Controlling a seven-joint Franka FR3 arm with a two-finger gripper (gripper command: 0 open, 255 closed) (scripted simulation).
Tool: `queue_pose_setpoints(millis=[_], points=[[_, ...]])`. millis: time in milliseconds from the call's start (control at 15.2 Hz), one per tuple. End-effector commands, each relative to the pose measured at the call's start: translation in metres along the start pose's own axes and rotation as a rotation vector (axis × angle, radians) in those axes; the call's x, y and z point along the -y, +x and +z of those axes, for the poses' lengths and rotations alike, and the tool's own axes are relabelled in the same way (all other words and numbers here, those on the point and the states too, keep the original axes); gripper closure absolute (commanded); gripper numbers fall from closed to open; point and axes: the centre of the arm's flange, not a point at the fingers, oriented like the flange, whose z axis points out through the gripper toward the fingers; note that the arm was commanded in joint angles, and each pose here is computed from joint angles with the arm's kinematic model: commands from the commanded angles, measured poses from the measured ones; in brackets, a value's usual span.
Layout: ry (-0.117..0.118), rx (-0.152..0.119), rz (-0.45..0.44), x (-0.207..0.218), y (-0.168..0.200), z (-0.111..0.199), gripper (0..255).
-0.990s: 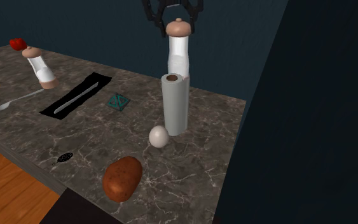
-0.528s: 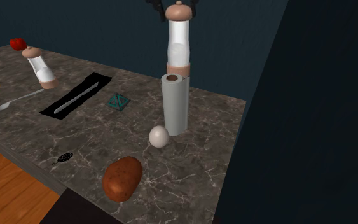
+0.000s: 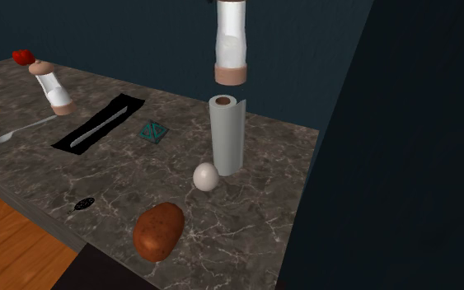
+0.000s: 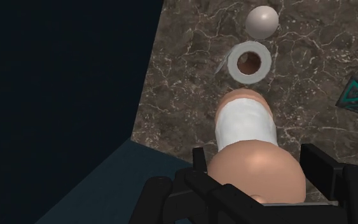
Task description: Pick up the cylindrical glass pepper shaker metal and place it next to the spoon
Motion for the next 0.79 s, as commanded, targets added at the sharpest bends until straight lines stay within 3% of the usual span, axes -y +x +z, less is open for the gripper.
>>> queue_pose_setpoints(millis=[0,264,726], points=[[0.0,0.0,0.0,-0.002,0.001,-0.011,255],[0.0,0.0,0.0,-0.005,0.001,-0.03,255],[0.0,0.0,0.0,0.086,-0.002,-0.02,255]])
